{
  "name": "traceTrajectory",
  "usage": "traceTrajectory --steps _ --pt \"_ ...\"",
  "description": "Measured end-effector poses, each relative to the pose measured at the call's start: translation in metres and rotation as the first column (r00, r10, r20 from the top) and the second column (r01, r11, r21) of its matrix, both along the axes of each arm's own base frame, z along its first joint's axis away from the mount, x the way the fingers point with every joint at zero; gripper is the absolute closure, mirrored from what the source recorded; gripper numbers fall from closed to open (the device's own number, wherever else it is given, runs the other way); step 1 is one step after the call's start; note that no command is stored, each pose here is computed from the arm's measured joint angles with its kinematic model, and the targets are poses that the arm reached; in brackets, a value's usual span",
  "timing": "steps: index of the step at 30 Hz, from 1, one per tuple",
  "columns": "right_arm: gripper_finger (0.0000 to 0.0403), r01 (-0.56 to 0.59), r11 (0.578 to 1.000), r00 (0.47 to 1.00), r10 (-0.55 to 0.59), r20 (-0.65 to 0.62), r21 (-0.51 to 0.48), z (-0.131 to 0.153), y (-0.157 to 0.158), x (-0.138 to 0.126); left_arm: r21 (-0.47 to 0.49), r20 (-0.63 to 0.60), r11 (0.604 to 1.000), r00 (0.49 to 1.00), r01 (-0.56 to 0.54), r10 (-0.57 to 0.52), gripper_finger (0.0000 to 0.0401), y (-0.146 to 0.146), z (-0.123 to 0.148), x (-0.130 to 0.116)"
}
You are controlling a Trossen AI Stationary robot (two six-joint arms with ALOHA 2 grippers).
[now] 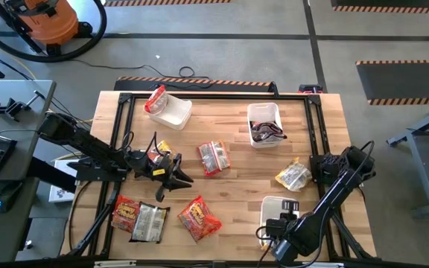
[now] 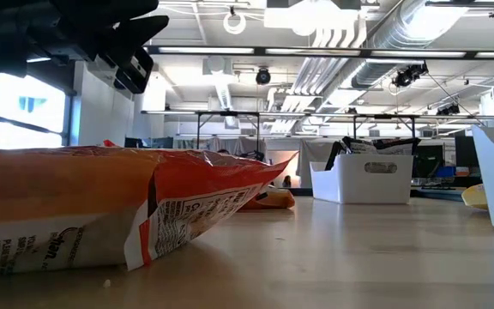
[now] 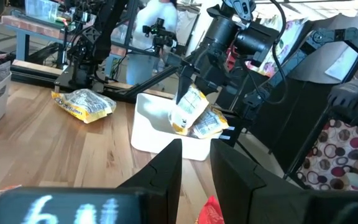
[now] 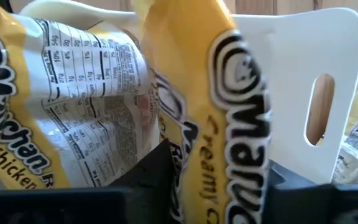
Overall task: Sort Maruchan noodles
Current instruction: Put the yellow noodle pack into the bottom white bin, then put the orange noodle pack into the top left white bin
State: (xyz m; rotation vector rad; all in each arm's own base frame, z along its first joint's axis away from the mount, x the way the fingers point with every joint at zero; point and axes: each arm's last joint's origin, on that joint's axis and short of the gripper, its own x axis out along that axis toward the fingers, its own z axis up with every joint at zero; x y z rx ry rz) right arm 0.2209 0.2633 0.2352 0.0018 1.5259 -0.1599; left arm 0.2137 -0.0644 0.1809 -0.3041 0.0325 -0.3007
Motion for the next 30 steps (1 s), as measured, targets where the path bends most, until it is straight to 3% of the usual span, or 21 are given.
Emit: traceTrajectory --steps 5,9,20,30 --pt "0.0226 0.007 0.998 1.000 -0.007 -0.002 0.059 0.000 0.004 0.002 0.000 0.000 1.000 1.000 0.000 0.000 0.0327 0.000 0.000 0.000" --pt "0.0208 0.038 0.995 0.999 -0.039 0.007 0.093 0.000 0.006 0.004 0.001 0.000 1.000 1.000 0.000 0.000 0.0327 0.000 0.000 0.000" --pt "0.0213 0.060 0.985 0.997 -0.065 0.028 0.160 0.008 0.012 0.008 0.000 0.000 1.000 1.000 0.000 0.000 0.0327 0.000 0.000 0.000" --pt "0.0223 0.065 0.997 0.984 -0.072 0.165 0.049 0.057 0.004 0.014 -0.024 -0.007 1.000 1.000 -0.005 0.005 0.0327 0.001 0.000 0.000"
